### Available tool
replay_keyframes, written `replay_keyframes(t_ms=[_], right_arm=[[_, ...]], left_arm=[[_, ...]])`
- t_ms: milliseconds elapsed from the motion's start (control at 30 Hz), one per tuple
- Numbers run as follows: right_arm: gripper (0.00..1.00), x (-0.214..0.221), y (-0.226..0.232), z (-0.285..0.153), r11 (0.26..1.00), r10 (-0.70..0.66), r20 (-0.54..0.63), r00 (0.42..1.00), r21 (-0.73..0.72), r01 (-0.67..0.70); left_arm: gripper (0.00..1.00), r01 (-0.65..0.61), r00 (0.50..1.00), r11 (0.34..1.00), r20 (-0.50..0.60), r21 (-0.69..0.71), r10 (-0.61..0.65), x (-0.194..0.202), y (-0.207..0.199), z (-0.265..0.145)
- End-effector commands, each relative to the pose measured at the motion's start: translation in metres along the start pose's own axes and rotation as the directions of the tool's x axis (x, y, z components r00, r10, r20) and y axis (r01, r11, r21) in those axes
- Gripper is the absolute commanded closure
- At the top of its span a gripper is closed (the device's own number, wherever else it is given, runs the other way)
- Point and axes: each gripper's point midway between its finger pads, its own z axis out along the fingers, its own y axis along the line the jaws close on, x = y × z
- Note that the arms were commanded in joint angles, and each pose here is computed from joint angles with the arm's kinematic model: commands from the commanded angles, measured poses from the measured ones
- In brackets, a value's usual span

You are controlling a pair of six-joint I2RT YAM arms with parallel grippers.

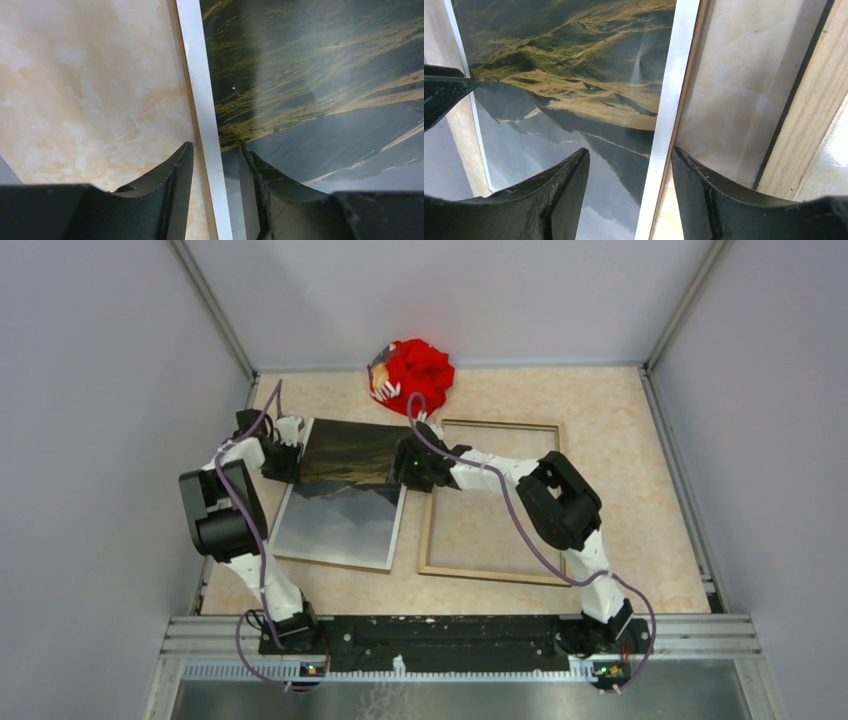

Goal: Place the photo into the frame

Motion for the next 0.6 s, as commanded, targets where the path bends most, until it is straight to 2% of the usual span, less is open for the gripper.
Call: replay_keyframes(t_ms=[0, 267, 567], right_arm=[[0.39, 0.010, 0.005, 0.010, 0.999, 0.021, -0.051, 0.998, -0.027, -0.022], [0.39, 0.003, 0.024, 0.000, 0.995, 0.021, -0.051, 0.998, -0.097, -0.026], [0.40, -0.001, 0.047, -0.011, 0.982, 0.022, -0.060, 0.998, -0.185, -0.032]], left_arm=[[0.55, 0.003, 1.000, 0.999, -0.027, 0.034, -0.002, 0.013, -0.013, 0.008], [0.58, -0.005, 0.999, 0.999, -0.037, 0.048, 0.007, 0.019, -0.018, 0.012], [0.69, -0.013, 0.999, 0.997, -0.044, 0.074, 0.016, 0.024, -0.024, 0.015]])
